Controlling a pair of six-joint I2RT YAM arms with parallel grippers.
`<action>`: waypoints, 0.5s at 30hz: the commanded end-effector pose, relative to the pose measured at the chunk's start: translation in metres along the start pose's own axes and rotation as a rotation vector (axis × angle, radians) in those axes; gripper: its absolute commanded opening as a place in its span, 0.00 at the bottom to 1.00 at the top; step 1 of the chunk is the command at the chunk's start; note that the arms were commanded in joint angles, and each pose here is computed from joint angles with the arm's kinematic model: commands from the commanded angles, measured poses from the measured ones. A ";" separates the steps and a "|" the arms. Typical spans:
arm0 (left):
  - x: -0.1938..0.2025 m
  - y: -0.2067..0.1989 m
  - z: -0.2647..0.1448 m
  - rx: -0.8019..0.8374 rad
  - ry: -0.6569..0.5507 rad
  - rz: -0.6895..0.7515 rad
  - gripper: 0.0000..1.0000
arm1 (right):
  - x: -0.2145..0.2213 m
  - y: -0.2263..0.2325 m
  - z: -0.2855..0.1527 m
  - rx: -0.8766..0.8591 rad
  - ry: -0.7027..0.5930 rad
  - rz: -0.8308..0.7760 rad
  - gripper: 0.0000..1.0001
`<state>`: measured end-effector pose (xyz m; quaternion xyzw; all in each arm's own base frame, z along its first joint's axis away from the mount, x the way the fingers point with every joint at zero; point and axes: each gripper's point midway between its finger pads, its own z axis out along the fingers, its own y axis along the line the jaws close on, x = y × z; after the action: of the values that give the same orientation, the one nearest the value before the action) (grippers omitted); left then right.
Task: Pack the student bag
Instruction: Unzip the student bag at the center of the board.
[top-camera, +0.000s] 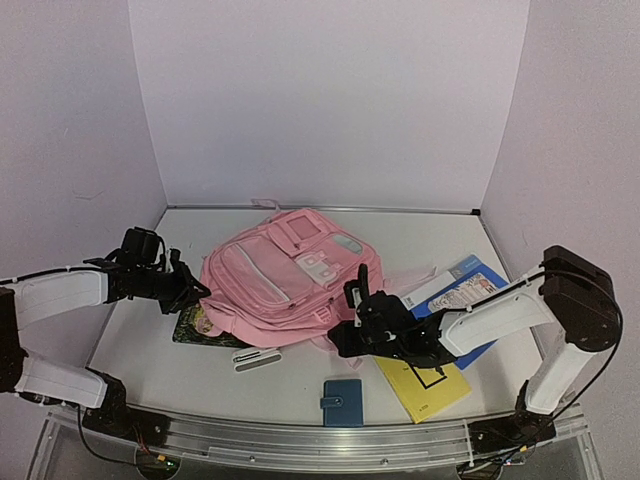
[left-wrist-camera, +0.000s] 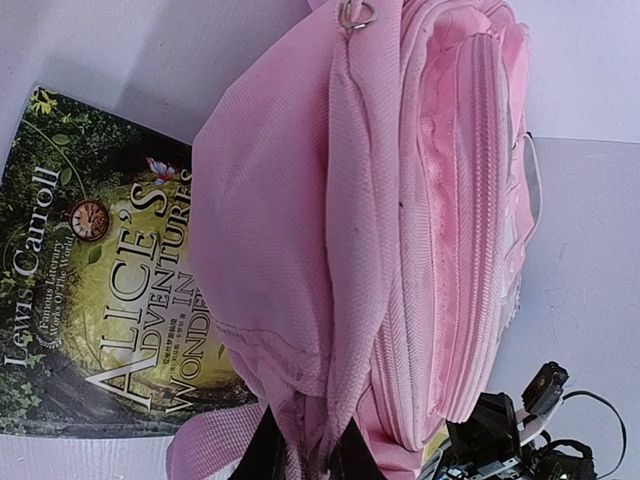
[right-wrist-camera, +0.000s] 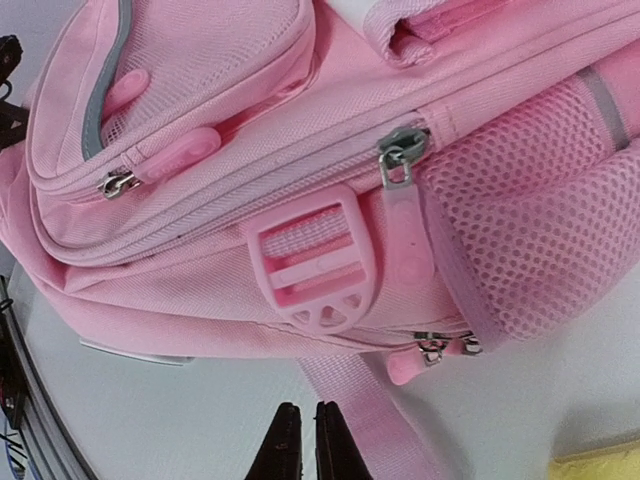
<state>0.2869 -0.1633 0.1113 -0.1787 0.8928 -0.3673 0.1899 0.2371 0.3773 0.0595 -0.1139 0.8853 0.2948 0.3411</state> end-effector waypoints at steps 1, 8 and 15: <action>-0.021 -0.047 -0.016 0.119 -0.064 0.080 0.00 | -0.014 -0.008 -0.012 0.031 -0.075 0.065 0.19; -0.020 -0.049 -0.018 0.131 -0.060 0.074 0.00 | -0.007 -0.016 -0.002 -0.022 -0.057 0.114 0.24; -0.019 -0.048 -0.018 0.130 -0.060 0.069 0.00 | 0.001 -0.023 0.007 -0.057 -0.048 0.154 0.26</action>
<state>0.2871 -0.1636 0.1129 -0.1776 0.8931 -0.3672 0.1898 0.2477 0.3550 0.0459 -0.0571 0.8841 0.3184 0.3371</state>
